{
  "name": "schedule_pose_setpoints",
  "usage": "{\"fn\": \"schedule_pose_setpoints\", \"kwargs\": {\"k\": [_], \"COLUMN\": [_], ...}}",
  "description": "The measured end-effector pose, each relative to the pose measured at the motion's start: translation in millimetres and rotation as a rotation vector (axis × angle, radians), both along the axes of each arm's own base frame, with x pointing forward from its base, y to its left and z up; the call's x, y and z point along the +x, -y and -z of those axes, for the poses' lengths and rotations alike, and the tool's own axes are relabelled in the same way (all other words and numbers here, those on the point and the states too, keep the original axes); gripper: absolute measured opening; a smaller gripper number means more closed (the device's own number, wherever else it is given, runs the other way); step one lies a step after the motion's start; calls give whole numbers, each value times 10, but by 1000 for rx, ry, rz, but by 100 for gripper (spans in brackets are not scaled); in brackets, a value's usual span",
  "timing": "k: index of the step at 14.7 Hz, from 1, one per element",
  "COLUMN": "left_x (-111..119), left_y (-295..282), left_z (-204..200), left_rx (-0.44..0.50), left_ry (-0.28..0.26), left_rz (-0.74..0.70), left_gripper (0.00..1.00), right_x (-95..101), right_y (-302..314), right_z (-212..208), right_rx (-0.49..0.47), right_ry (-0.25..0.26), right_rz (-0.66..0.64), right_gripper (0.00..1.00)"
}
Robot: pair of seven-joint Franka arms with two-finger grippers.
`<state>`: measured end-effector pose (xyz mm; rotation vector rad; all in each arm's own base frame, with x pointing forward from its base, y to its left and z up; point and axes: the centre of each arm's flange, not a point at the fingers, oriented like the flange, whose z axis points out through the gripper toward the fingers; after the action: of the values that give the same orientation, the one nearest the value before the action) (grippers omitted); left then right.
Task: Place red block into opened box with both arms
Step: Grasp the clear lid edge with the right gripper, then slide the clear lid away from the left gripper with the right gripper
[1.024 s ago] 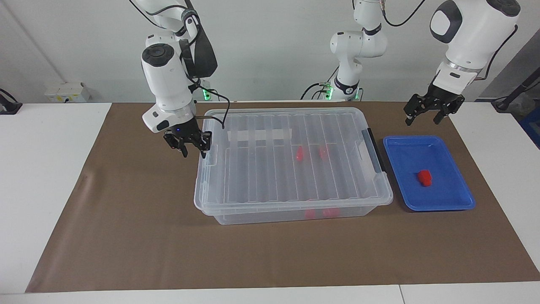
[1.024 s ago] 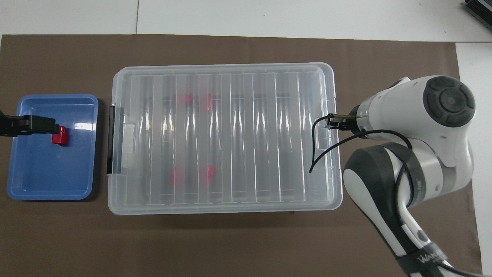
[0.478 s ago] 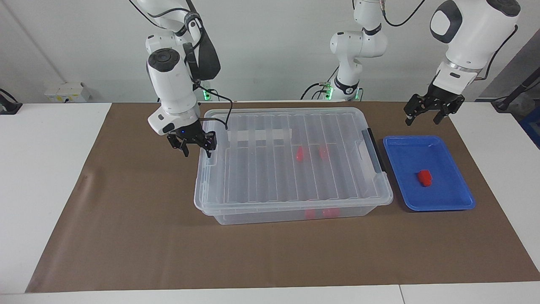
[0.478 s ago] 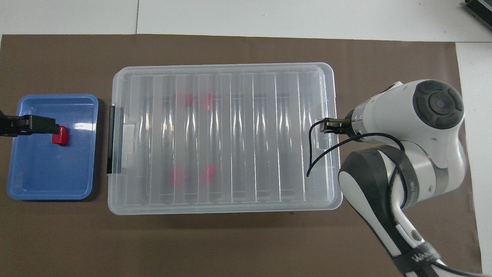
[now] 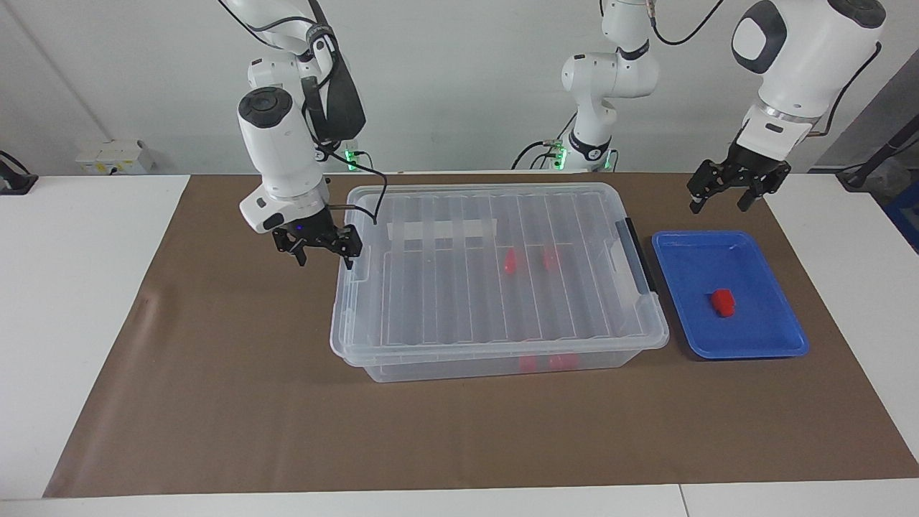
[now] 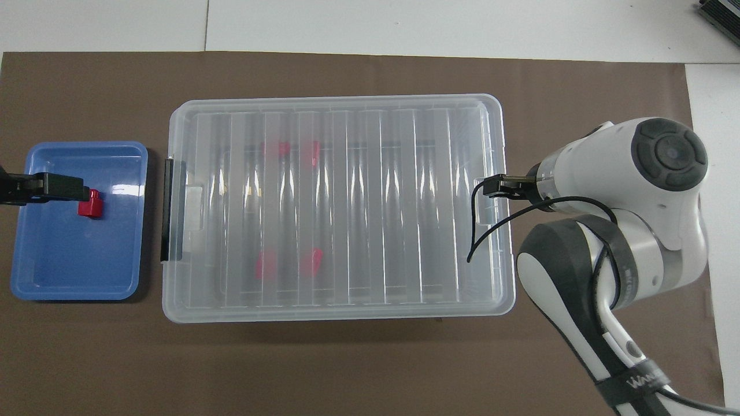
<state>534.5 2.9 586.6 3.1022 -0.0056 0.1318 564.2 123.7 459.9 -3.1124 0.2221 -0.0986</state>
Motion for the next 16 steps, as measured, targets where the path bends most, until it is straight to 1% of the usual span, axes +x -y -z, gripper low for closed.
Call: {"fn": "schedule_pose_setpoints", "kwargs": {"k": [6,11,16], "left_x": [0,0,0], "left_y": [0,0,0], "left_z": [0,0,0], "left_rx": [0,0,0], "left_ry": [0,0,0], "left_rz": [0,0,0], "left_gripper": [100,100,100], "right_x": [11,24,11], "right_y": [195,696,1206], "right_z": [3,-5,-20], "right_rx": [-2,-11,-12], "right_ry": [-2,-25,-43], "right_rz": [12,-13,37], "right_gripper": [99,99,99]}}
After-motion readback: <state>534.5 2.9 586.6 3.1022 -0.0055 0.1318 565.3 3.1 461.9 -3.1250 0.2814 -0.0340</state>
